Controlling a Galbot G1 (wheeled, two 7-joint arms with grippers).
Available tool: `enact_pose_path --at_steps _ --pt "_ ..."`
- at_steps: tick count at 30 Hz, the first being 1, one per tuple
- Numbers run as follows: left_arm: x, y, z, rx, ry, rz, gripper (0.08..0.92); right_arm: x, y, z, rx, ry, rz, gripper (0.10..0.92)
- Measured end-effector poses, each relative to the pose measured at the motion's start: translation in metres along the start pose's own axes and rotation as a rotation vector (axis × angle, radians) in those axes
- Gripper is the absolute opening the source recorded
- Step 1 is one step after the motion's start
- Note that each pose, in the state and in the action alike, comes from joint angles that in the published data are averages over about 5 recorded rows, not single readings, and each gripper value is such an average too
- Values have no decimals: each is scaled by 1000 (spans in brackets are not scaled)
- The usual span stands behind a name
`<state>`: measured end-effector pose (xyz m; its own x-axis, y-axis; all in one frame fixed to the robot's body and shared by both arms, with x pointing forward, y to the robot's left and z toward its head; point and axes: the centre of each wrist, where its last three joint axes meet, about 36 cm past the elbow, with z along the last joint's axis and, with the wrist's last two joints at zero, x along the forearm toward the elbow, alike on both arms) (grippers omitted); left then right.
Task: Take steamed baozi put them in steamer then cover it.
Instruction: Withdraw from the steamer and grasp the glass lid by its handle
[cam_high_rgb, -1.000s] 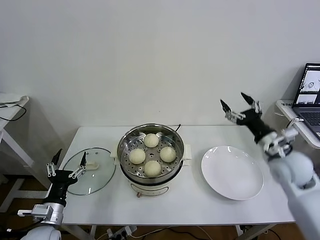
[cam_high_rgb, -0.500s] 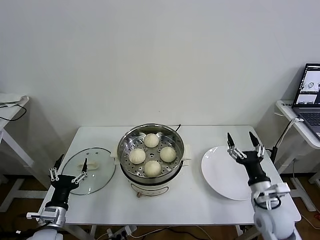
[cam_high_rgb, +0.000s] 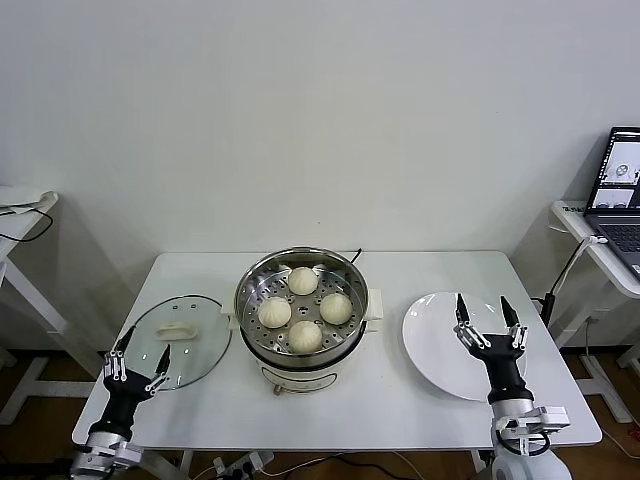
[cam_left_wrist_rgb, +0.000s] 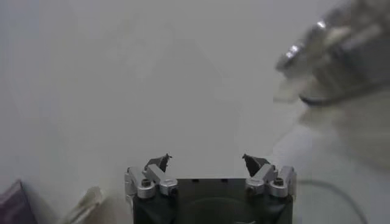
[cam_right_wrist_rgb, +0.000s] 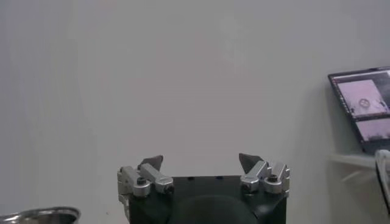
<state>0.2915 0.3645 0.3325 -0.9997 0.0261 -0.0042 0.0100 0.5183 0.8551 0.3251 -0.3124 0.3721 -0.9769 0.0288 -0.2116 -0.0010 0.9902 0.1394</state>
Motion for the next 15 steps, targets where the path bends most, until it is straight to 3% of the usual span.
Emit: enact_pose_path --at_steps 15 --pt "-15 -18 36 -415 1 118 823 6 -1 12 -1 3 30 823"
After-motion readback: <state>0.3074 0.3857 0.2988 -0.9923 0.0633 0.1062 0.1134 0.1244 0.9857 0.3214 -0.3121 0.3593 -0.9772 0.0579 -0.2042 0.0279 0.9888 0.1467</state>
